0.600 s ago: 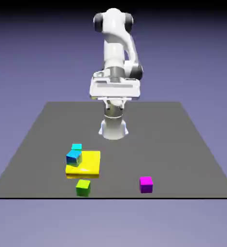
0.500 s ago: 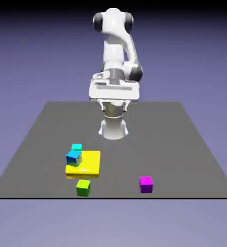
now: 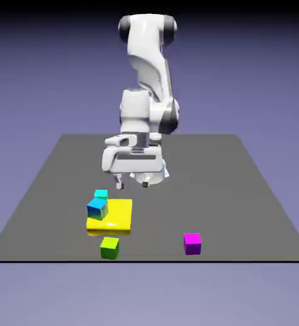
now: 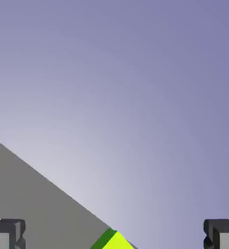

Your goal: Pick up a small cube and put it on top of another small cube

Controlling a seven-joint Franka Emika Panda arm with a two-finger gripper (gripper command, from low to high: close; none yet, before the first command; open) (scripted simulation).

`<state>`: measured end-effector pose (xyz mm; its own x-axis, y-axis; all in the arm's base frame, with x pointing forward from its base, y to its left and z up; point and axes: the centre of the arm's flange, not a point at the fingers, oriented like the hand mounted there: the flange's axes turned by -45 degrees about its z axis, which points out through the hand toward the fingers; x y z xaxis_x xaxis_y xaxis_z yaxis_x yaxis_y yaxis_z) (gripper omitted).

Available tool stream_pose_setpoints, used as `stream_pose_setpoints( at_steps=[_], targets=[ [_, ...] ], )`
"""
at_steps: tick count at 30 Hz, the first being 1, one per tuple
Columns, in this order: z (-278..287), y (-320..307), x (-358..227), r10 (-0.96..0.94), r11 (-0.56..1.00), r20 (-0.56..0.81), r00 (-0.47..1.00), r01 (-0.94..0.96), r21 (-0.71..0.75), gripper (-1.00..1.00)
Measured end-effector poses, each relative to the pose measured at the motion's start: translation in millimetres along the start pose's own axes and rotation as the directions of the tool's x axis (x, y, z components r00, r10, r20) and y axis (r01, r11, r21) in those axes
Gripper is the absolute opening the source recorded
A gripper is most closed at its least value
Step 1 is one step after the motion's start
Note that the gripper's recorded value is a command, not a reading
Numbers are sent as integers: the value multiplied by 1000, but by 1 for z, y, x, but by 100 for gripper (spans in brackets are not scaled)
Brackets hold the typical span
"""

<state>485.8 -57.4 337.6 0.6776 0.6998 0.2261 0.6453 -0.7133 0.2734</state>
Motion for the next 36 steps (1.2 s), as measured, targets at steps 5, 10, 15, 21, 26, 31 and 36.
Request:
stream_pose_setpoints(
  at_steps=[5, 10, 15, 21, 26, 31, 36],
  targets=[
    [45, 13, -11, -195, 978, 74, 978, 188, 88, 0],
    [91, 22, -27, -388, 911, 110, 915, 362, 200, 0],
    [137, 27, -48, -564, 798, 104, 819, 508, 324, 0],
    [189, 19, -64, -605, 763, 95, 791, 541, 354, 0],
    [201, 16, -68, -605, 762, 94, 791, 541, 355, -100],
    [149, 28, -54, -604, 763, 95, 791, 540, 355, -100],
    [130, -39, 34, -613, 753, 78, 786, 551, 360, -100]
  ],
)
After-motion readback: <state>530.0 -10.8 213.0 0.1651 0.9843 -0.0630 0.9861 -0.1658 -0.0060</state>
